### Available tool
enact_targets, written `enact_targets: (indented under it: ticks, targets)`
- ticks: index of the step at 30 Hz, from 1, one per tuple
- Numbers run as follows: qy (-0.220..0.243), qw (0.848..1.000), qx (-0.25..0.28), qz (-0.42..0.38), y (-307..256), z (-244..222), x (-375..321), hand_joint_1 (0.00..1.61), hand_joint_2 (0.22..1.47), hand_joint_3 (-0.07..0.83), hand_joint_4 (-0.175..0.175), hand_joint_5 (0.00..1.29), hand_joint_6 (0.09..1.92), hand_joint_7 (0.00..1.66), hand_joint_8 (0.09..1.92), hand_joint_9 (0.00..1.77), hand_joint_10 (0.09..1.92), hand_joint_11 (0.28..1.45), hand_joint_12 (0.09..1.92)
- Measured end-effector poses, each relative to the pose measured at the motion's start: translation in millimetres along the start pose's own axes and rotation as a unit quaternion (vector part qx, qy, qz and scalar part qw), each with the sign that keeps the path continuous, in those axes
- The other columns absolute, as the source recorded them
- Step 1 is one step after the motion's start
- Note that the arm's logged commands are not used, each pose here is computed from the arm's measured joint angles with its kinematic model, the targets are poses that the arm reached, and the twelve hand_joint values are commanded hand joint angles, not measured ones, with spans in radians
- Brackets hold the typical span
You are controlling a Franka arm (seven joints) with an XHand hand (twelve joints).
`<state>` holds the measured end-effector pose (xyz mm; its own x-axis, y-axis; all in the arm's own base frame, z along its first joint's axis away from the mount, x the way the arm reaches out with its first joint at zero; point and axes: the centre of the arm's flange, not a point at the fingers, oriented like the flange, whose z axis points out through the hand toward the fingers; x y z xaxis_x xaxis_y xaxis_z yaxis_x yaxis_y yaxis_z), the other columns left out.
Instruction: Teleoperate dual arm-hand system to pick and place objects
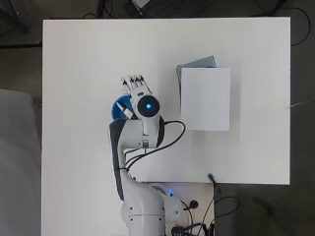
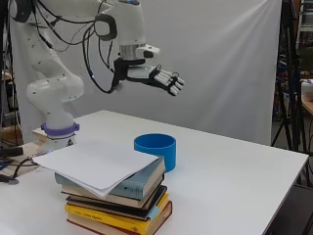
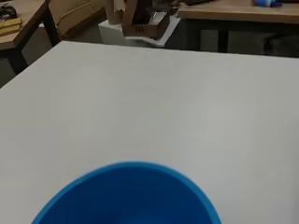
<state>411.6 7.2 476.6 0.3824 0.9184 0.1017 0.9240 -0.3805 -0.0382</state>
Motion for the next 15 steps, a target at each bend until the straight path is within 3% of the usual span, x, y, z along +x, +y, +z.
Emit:
enact_targets:
  ticks: [2, 8, 15]
  targets:
    - [0.0, 1.0, -0.019, 0.012, 2.9, -42.4, 3.3, 0.32, 1.11, -0.001, 0.083, 0.39, 0.09, 0.59, 0.09, 0.69, 0.09, 0.53, 0.09]
    - [0.005, 0.997, -0.069, 0.041, -3.1, -158.7, -3.4, 0.33, 1.09, -0.007, 0.061, 0.37, 0.09, 0.53, 0.09, 0.65, 0.09, 0.5, 0.09]
    - [-0.014, 0.995, -0.082, 0.058, -4.2, -199.6, -22.4, 0.32, 1.1, -0.001, 0.04, 0.38, 0.09, 0.55, 0.09, 0.67, 0.09, 0.5, 0.09]
